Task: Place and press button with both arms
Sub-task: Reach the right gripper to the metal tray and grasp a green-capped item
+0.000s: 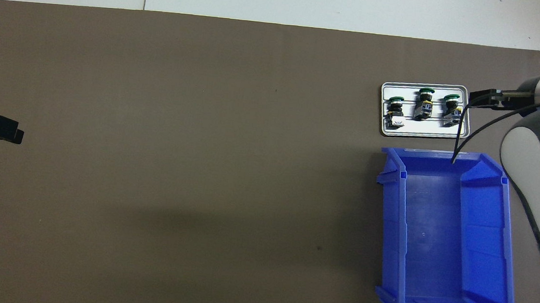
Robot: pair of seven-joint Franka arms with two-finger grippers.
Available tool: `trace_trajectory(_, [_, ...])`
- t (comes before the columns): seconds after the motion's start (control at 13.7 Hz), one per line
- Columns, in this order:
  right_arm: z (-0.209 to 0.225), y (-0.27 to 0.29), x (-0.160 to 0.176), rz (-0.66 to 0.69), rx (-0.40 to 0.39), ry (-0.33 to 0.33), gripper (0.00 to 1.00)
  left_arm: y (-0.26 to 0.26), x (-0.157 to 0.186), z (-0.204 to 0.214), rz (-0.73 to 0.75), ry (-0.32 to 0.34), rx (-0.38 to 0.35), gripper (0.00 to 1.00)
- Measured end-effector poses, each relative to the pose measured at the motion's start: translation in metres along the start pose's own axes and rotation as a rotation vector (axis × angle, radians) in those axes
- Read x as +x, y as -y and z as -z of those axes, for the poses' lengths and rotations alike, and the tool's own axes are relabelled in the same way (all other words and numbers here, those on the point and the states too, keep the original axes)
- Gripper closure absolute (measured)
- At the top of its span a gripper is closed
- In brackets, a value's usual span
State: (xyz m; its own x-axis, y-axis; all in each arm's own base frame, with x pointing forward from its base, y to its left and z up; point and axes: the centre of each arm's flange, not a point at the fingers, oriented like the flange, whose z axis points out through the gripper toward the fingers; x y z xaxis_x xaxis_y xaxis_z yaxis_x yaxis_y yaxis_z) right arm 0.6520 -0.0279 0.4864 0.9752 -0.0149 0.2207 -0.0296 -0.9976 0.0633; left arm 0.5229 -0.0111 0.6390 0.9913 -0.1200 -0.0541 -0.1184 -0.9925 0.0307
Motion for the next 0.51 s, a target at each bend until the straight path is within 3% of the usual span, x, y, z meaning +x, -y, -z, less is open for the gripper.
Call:
trace_trajectory(0.22, [-0.077,0.022,0.012,-0.021,0.050,-0.015,0.00,0.000,0.000,0.000,0.000,0.000,0.000,0.00])
trace_trajectory(0.51, [-0.139,0.036,0.014,-0.034,0.069,-0.016,0.00,0.000,0.000,0.000,0.000,0.000,0.000,0.00])
